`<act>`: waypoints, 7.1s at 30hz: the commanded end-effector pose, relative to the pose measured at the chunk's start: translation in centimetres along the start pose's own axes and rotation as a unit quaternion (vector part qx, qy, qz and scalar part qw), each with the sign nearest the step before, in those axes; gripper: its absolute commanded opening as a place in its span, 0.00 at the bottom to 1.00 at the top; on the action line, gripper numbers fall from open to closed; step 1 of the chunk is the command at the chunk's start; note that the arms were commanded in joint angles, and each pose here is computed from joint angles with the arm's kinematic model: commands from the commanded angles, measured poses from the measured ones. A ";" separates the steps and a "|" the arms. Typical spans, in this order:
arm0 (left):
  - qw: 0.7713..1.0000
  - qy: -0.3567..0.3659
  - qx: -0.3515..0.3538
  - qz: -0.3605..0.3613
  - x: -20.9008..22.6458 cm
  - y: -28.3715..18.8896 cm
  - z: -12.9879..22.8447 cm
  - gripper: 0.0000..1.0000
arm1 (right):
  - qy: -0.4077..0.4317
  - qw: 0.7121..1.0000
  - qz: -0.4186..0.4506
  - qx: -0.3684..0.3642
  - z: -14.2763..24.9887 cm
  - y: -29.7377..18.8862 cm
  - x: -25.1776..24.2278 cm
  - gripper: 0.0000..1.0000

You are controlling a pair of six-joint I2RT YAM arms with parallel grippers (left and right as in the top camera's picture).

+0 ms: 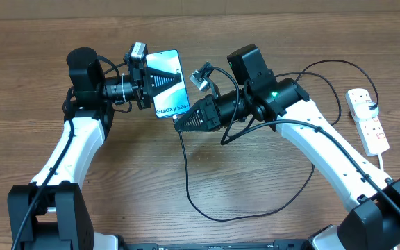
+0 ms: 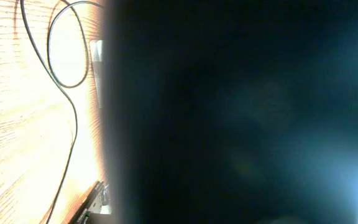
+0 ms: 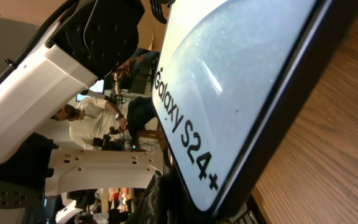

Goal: Plug charger to phone and switch on socket

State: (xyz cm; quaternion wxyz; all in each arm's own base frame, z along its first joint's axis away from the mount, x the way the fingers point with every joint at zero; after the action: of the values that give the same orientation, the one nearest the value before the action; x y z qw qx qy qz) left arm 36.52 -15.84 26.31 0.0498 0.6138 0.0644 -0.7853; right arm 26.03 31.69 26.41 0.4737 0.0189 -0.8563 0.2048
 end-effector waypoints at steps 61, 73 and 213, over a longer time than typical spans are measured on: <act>0.999 0.028 0.022 0.005 -1.7 -0.2 1.6 0.04 | 0.055 0.998 0.003 -0.012 -0.8 0.0 -0.2 0.04; 1.000 0.022 0.022 0.005 -1.7 -0.2 1.6 0.04 | 0.061 0.998 0.004 -0.010 -0.6 0.0 -0.2 0.04; 1.000 0.009 0.009 0.005 -1.7 -0.2 1.2 0.04 | 0.025 0.999 -0.022 -0.002 -0.2 -0.2 0.6 0.41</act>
State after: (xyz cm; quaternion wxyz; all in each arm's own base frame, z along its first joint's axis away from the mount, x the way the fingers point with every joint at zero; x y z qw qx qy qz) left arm 36.07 -15.84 26.52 0.0420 0.6066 0.0519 -0.7922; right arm 25.74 31.33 27.24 0.5014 0.0436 -0.8432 0.1889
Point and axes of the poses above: each gripper's point midway between its finger pads, its own y axis out along the fingers, its own x axis along the line the jaws close on, z = x × y, the point moved 1 cm from there along -y, back along the fingers, and after that the axes turned 13 degrees about -y, right-handed, at the moved point
